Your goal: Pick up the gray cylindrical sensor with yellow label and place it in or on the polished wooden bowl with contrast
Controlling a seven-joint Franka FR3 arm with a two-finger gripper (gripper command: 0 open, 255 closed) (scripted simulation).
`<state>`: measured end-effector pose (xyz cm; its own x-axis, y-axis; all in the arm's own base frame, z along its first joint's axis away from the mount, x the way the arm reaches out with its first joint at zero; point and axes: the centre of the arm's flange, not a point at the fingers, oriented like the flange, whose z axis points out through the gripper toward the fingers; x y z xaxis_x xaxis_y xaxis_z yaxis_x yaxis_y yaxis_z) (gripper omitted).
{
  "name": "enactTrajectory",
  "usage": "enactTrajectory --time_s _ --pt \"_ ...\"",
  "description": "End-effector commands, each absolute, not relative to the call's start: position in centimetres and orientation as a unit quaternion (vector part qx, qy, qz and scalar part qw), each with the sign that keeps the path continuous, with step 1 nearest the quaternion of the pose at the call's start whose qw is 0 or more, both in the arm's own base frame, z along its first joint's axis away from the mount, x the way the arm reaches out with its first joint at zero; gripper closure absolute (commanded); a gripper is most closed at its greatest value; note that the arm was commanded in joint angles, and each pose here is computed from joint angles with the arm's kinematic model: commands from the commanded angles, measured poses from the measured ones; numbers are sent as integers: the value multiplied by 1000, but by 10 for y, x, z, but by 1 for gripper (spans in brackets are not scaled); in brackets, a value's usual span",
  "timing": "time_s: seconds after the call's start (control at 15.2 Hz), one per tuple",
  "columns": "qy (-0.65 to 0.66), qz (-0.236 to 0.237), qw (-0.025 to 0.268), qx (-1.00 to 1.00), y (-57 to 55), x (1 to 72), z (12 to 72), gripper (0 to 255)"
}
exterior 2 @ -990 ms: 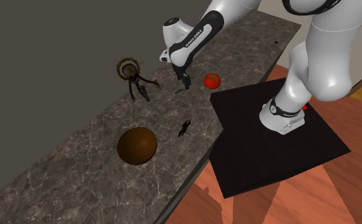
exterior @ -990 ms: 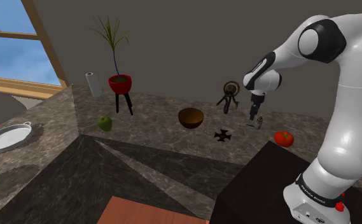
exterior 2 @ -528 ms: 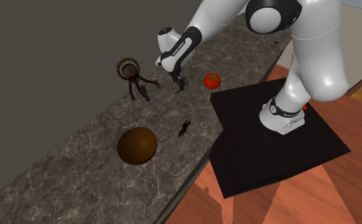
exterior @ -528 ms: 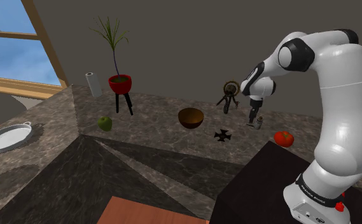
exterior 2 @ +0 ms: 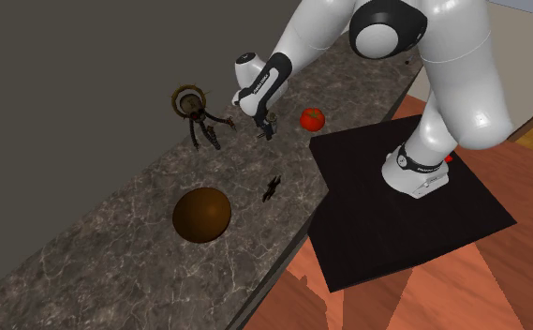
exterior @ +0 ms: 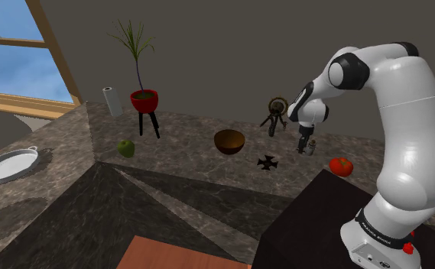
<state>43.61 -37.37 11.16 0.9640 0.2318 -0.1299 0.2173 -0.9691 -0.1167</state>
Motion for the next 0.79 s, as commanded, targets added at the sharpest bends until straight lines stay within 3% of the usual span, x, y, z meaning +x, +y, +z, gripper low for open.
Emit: enactTrajectory --time_s 0.0,0.33,0.4,0.73 --pt "-113 71 51 -990 -374 436 110 0" --pt "-113 71 51 -990 -374 436 110 0" --pt "-113 71 51 -990 -374 436 110 255" --pt "-114 71 51 -990 -375 435 110 255"
